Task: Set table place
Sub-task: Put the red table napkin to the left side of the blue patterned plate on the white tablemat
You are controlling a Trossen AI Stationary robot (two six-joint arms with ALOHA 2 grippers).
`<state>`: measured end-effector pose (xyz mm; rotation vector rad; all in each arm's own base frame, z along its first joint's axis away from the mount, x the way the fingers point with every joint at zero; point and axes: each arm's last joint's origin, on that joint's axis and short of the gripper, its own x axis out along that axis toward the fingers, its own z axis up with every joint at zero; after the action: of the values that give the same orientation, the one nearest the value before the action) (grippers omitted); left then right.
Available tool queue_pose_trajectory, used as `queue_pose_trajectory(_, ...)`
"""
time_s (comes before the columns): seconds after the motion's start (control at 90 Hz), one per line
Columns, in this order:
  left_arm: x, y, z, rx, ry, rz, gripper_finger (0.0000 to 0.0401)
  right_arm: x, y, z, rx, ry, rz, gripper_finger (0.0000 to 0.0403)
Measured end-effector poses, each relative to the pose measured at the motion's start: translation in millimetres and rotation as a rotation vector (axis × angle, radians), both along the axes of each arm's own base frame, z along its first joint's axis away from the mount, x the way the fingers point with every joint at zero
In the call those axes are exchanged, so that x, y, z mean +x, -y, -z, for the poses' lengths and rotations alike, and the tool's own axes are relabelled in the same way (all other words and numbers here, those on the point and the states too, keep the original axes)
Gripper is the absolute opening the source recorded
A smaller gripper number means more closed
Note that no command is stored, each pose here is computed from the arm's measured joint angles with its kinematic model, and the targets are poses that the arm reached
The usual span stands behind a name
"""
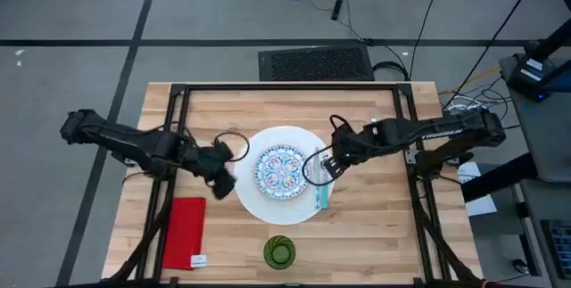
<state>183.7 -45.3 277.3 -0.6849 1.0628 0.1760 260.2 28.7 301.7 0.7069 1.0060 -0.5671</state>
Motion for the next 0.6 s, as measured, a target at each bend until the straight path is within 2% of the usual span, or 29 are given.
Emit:
queue_pose_trajectory(0.067, -10.3, 0.1, -0.5, -0.013, -0.108, 0.106, 0.0000, -0.7, -5.6, 0.0, -0.010, -0.002, -0.040, 0.0077)
queue_pose_trajectory(0.167, -24.3, 0.7, 2.5, -0.040, -0.222, 0.329, 0.0000, -1.7, -12.9, 0.0, -0.038, -0.004, -0.094, 0.0077)
queue_pose_trajectory(0.311, -36.9, -2.2, 11.6, 0.037, -0.305, 0.538, 0.0000, -3.6, -21.9, -0.4, -0.125, 0.002, -0.133, 0.0077)
queue_pose_trajectory(0.4, -38.9, -2.8, 16.7, 0.052, -0.321, 0.579, 0.0000, -4.9, -27.7, -0.6, -0.171, 0.004, -0.172, 0.0077)
queue_pose_trajectory(0.6, -43.8, -3.3, 36.4, -0.010, -0.404, 0.515, 0.0036, -6.8, -37.5, -1.0, -0.258, 0.011, -0.246, 0.0077)
